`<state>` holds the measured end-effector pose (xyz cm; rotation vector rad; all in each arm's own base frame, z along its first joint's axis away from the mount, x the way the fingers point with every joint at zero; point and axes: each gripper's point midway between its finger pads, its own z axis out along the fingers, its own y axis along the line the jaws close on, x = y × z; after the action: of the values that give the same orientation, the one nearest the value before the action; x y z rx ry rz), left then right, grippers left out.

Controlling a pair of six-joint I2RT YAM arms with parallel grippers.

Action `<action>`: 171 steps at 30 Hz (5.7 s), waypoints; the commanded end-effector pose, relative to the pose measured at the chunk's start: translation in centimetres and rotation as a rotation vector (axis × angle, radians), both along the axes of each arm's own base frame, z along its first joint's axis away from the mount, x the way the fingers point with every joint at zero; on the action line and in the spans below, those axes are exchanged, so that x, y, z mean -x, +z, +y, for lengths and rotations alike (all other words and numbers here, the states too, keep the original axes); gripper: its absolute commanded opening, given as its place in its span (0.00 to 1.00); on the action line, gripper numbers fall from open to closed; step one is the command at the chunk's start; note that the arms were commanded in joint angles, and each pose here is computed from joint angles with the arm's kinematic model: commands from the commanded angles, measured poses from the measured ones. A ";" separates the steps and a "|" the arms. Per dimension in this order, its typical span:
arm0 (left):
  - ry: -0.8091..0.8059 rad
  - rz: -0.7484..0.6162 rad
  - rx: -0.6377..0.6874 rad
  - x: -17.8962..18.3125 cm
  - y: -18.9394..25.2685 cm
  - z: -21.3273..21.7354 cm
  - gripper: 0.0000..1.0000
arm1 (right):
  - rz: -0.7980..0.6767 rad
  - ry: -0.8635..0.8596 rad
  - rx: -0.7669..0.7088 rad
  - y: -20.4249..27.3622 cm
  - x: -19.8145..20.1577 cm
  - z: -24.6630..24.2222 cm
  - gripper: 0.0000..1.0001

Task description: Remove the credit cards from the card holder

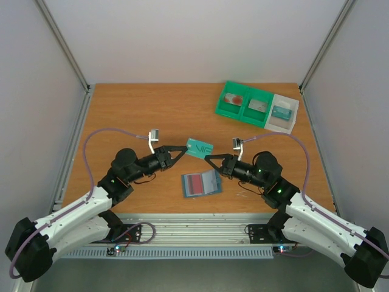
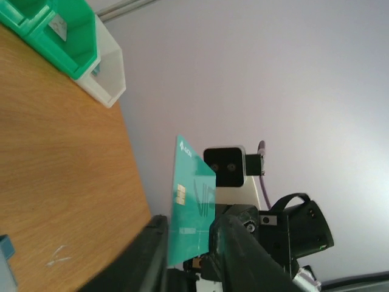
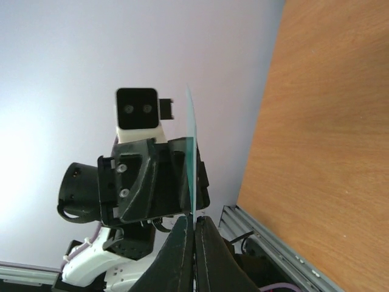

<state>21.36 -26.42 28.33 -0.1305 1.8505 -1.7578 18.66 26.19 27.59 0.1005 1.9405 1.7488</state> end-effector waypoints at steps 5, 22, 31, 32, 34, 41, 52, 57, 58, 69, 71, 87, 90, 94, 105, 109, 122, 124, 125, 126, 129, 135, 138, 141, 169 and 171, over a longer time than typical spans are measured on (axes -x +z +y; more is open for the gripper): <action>-0.069 -0.055 -0.116 1.9 -0.1 0.1 0.54 | -0.058 0.003 0.073 -0.6 1.2 -1.0 0.01; -0.403 -0.055 -0.110 8.1 -0.5 -0.7 0.57 | -0.170 0.366 0.119 1.5 9.0 -1.3 0.01; -0.421 -0.019 -0.092 7.9 -1.4 -1.2 0.16 | -0.146 0.399 0.149 0.9 8.7 -0.6 0.01; -0.427 -0.022 -0.084 7.9 -1.3 -1.3 0.09 | -0.144 0.394 0.152 0.9 8.6 -0.5 0.01; -0.432 -0.018 -0.065 8.0 -1.2 -1.4 0.01 | -0.138 0.386 0.161 0.8 8.3 -0.5 0.03; -0.399 -0.010 -0.064 7.6 -1.6 -1.2 0.01 | -0.086 0.244 0.176 0.2 6.5 -1.4 0.10; -0.332 0.015 -0.088 7.2 -2.1 -0.4 0.42 | -0.041 0.076 0.158 0.0 4.8 -3.0 0.01; -0.264 0.013 -0.212 6.7 -3.3 0.6 0.73 | -0.129 -0.013 0.326 1.4 3.8 -4.9 0.01; -0.259 0.016 -0.244 6.7 -3.7 0.8 0.76 | -0.146 -0.039 0.371 1.7 3.4 -5.3 0.01; -0.178 -0.012 -0.517 5.7 -5.2 3.0 0.99 | -0.209 -0.257 0.797 3.2 -3.4 -8.5 0.01; -0.188 -0.026 -0.562 6.0 -5.5 3.3 0.99 | -0.201 -0.289 0.845 3.0 -5.0 -9.1 0.01; -0.238 -0.094 -0.609 7.1 -6.7 3.9 0.99 | 0.139 -0.538 0.800 -2.1 -18.0 -20.9 0.01; -0.225 -0.101 -0.612 6.8 -6.6 4.0 0.99 | 0.168 -0.588 0.837 -3.2 -19.3 -23.9 0.01; -0.189 -0.125 -0.645 6.3 -6.4 4.5 0.99 | 0.203 -0.623 0.868 -4.6 -20.7 -26.4 0.01; -0.153 -0.144 -0.669 4.9 -6.4 4.2 0.99 | 0.234 -0.638 0.986 -7.3 -25.9 -30.0 0.01; -0.113 -0.131 -0.674 3.9 -7.4 4.1 0.99 | 0.285 -0.656 1.092 -8.4 -26.8 -31.8 0.01; -0.068 -0.196 -0.732 1.7 -6.5 3.7 0.99 | 0.328 -0.632 1.061 -11.1 -28.6 -35.9 0.01; -0.066 -0.202 -0.731 1.4 -6.3 3.4 0.99 | 0.312 -0.603 1.042 -11.3 -29.4 -35.6 0.01; -0.069 -0.200 -0.730 1.3 -6.4 3.3 0.99 | 0.311 -0.591 1.042 -11.6 -29.7 -35.6 0.01; -0.072 -0.198 -0.728 1.1 -6.3 3.1 0.99 | 0.311 -0.583 1.047 -11.9 -30.2 -35.7 0.01; -0.082 -0.186 -0.733 0.8 -6.6 2.7 0.99 | 0.311 -0.569 1.053 -12.5 -31.3 -36.1 0.01; -0.088 -0.174 -0.743 -0.1 -7.4 1.9 0.99 | 0.306 -0.517 1.043 -13.4 -33.2 -36.2 0.01; -0.103 -0.162 -0.747 -0.5 -7.5 1.4 0.99 | 0.324 -0.484 1.044 -14.3 -33.9 -36.4 0.01; -0.107 -0.165 -0.753 -0.7 -7.4 1.2 0.99 | 0.327 -0.477 1.034 -14.5 -34.5 -36.7 0.01; -0.109 -0.160 -0.797 -2.2 -7.7 0.6 0.99 | 0.485 -0.542 1.165 -19.0 -37.3 -41.1 0.07; -0.106 -0.153 -0.803 -2.3 -7.9 0.7 0.99 | 0.484 -0.562 1.183 -18.8 -37.4 -41.5 0.08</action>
<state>22.65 -25.08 18.63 0.3995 2.3806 -0.9137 56.13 -13.58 8.75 0.5413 2.6221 0.1837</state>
